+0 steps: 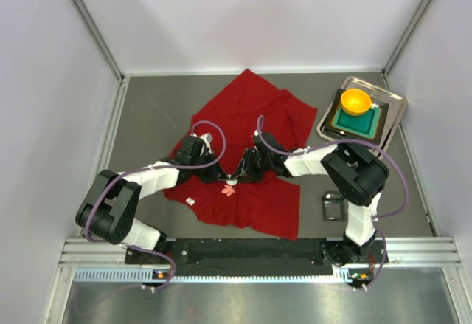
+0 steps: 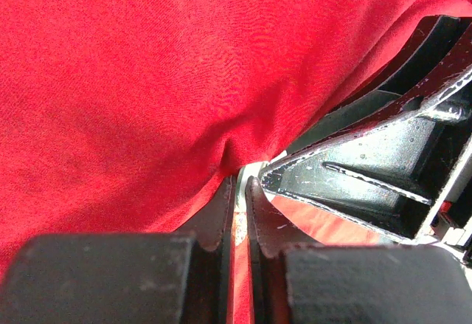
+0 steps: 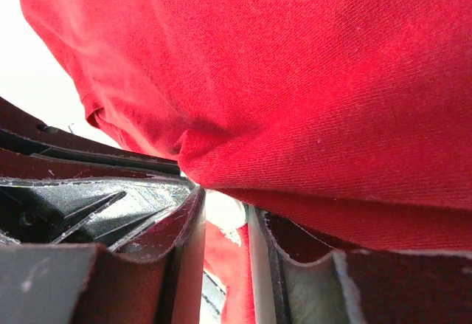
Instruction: Remove the brooch from the garment
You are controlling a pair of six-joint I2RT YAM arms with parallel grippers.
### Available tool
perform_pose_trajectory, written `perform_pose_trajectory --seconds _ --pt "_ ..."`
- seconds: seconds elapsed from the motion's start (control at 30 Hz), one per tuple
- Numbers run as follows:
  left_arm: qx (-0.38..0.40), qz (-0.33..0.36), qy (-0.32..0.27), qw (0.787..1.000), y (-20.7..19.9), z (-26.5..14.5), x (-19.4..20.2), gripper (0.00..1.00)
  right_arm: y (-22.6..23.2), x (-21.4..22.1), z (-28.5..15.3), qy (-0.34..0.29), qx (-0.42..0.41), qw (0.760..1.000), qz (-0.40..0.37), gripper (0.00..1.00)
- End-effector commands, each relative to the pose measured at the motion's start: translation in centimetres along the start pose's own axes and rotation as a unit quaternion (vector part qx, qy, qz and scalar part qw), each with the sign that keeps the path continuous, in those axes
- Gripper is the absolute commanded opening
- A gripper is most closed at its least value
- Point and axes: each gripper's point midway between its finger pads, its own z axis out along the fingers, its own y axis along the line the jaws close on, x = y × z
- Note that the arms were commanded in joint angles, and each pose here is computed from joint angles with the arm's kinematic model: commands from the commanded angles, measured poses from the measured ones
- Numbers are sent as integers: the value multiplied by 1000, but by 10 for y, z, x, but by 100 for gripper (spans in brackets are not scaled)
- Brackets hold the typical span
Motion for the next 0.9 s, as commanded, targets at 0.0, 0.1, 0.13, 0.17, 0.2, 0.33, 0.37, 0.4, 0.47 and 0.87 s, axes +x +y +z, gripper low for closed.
perform_pose_trajectory --seconds 0.0,0.1,0.13,0.17,0.2,0.33,0.37,0.4,0.47,0.87 --pt "51 46 -20 997 -37 -8 -16 0 3 -4 2 -22 12 999 -25 4" --pt "23 68 -20 997 -26 -6 -16 0 6 -2 3 -15 -1 999 -32 2" --pt "6 70 -17 997 -20 -5 -14 0 6 -2 4 -13 0 999 -34 1" --pt "3 85 -21 996 -21 -6 -18 0 5 -2 4 -13 3 999 -36 0" --pt "-3 93 -23 995 -21 -6 -20 0 5 -2 4 -12 4 999 -36 0" --pt "-42 131 -30 990 -17 -7 -24 0 6 -3 5 -11 4 999 -41 0" --pt "-44 133 -30 990 -16 -6 -24 0 7 -3 4 -11 2 999 -43 0" --pt "-45 134 -31 990 -16 -6 -25 0 7 -3 4 -11 1 999 -44 0" --pt "-50 136 -27 989 -12 -3 -22 0 8 -3 3 -6 -6 999 -44 0" --pt "-49 131 -27 990 -13 0 -24 0 8 0 1 -1 -37 998 -46 0"
